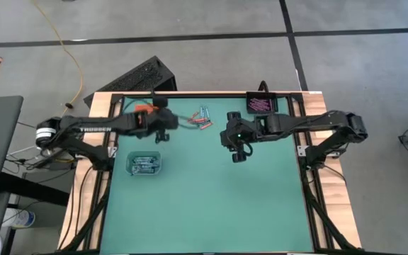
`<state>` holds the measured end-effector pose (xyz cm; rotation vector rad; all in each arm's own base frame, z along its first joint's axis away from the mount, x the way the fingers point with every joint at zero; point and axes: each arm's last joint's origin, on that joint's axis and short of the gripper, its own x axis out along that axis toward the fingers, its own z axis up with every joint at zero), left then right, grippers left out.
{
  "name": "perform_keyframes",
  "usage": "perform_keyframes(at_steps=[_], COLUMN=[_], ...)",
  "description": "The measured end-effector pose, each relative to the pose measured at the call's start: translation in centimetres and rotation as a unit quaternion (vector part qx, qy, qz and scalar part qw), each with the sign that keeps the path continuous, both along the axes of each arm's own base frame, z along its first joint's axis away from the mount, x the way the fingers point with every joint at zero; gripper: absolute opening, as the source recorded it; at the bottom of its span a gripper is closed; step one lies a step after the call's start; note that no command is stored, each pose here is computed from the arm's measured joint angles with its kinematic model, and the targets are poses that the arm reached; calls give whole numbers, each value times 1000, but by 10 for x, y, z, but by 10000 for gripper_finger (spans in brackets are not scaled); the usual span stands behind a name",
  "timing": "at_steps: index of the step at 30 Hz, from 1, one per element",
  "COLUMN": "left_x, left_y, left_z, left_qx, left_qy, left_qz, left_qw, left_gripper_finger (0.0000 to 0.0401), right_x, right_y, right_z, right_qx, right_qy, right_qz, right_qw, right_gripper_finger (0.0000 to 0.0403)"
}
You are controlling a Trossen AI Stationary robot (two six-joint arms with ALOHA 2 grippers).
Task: Sort crayons
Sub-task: Put the right orange crayon into the top left orange bin
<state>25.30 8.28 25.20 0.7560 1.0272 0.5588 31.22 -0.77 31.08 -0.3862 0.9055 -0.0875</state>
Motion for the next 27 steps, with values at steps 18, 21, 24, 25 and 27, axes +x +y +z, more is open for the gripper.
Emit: perform_keyframes(at_steps=[18,21,24,25,27], left_x=[-68,-72,-74,-75,-75], left_y=[95,98,101,102,104], left_z=[-17,-18,-23,-25,-32], left_qx=[-183,-196,-202,-209,-225], left_qy=[0,0,11,19,29], left_qz=[105,107,107,108,110], left_qw=[978,975,974,972,968], left_gripper_finger=[15,16,23,29,46], right_x=[2,3,4,4,3], right_y=[0,0,0,0,0], right_z=[-31,-30,-29,-29,-30], right_qx=[15,15,15,15,20], right_qy=[-14,-21,-28,-27,-28], right_qz=[-16,-17,-17,-17,-22], right_qw=[1000,1000,999,999,999], right_gripper_finger=[160,160,159,159,159])
